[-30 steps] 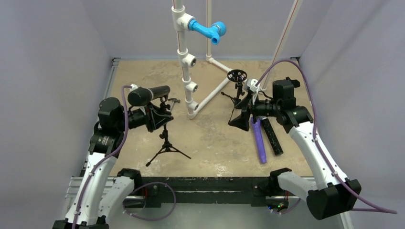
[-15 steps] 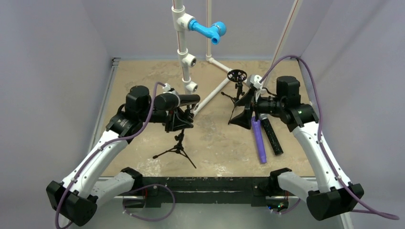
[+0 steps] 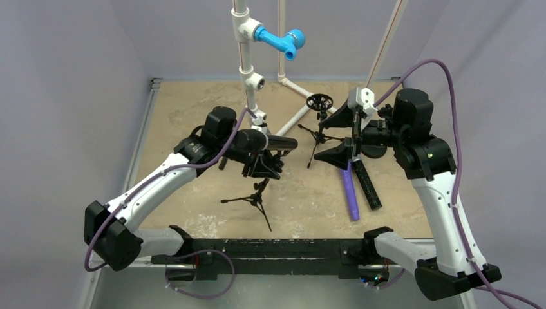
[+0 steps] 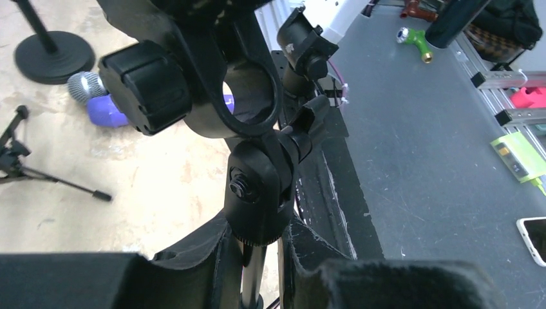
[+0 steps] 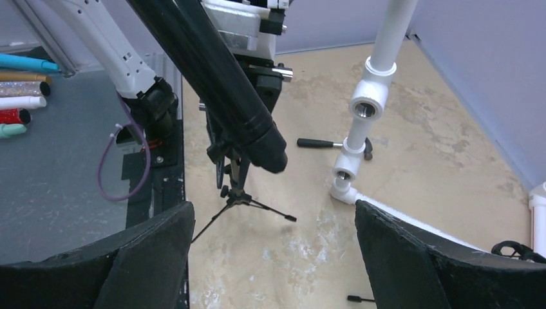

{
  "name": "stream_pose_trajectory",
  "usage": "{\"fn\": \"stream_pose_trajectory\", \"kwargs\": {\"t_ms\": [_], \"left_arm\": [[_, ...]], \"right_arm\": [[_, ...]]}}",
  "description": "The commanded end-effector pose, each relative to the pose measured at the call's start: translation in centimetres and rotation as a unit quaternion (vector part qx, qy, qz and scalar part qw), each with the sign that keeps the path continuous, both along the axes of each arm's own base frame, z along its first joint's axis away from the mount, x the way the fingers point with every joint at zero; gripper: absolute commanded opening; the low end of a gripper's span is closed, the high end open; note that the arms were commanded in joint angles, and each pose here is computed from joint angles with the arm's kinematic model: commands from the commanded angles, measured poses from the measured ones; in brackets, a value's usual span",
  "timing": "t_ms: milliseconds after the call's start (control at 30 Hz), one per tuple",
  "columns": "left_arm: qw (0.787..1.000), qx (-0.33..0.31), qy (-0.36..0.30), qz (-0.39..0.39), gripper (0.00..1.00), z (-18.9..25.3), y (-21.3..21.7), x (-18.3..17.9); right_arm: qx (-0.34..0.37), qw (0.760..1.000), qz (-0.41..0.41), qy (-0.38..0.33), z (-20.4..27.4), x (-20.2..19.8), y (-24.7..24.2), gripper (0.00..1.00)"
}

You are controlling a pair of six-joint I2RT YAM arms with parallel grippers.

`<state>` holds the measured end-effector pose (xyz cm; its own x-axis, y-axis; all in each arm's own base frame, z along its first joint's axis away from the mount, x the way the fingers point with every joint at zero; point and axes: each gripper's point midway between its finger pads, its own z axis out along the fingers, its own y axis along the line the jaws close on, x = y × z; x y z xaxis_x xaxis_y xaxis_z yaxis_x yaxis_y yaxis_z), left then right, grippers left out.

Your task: Remove the microphone from the stand

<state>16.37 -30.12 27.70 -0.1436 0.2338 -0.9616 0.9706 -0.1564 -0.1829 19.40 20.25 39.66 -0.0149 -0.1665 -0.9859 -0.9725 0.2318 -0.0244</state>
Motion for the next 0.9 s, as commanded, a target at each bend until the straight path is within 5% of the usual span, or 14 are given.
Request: {"fn": "stream_pose_trajectory", "kwargs": {"t_ms": [0, 867], "left_arm": [[0.993, -0.062, -0.073, -0.072, 0.0, 3.7, -2.0, -0.7], [0.993, -0.032, 0.002, -0.115, 0.0, -0.2, -6.0, 1.5]], "right_arm": [[0.003, 1.0, 0.014, 0.006, 0.5, -0.9, 0.1, 0.92], [0.016, 0.995, 0.102, -0.004, 4.1, -1.8, 3.7, 0.91]]}}
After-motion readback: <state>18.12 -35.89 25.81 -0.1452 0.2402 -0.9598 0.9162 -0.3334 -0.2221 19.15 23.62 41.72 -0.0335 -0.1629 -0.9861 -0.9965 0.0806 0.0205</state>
